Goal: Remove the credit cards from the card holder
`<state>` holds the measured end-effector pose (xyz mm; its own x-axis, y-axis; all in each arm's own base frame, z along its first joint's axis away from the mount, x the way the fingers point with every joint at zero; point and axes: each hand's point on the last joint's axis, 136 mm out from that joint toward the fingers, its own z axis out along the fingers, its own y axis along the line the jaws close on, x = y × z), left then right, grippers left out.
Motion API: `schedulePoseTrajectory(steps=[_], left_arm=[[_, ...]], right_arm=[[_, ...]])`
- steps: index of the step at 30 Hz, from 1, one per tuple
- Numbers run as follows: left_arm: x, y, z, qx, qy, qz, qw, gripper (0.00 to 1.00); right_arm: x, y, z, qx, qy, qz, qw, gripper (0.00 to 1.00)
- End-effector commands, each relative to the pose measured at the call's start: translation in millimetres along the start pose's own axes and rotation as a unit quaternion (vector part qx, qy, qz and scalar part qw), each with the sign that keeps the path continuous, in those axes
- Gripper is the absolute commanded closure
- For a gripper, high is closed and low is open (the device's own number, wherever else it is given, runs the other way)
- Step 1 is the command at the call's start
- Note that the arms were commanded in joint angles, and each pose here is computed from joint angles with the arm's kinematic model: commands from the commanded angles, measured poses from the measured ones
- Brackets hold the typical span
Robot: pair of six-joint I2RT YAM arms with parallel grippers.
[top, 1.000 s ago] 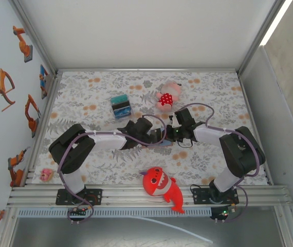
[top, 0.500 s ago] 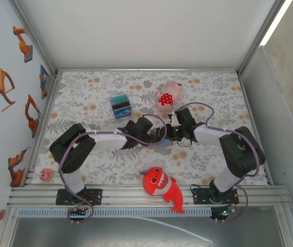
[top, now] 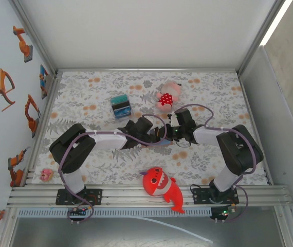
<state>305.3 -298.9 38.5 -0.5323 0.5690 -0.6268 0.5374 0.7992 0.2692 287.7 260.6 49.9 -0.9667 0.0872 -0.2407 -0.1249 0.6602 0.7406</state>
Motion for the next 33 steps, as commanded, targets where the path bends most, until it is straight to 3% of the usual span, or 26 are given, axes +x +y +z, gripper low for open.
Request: schedulePoseTrajectory(steps=[1,12,21,33], left_arm=[[8,-4,3,-0.003,0.017,0.011,1.0,0.03],[8,2,0,-0.015,0.014,0.016,1.0,0.03],[-1,6,-8,-0.019,0.001,0.016,1.0,0.03],[-42,30,-58,-0.024,-0.074,-0.029,0.997,0.03]], right_arm=[[-1,0,1,-0.007,-0.004,-0.002,1.0,0.95],[-3,-11,-20,0.069,-0.015,-0.026,0.997,1.0],[-8,0,-37,0.073,-0.033,-0.044,0.996,1.0],[-9,18,-63,0.073,-0.051,-0.105,0.99,1.0]])
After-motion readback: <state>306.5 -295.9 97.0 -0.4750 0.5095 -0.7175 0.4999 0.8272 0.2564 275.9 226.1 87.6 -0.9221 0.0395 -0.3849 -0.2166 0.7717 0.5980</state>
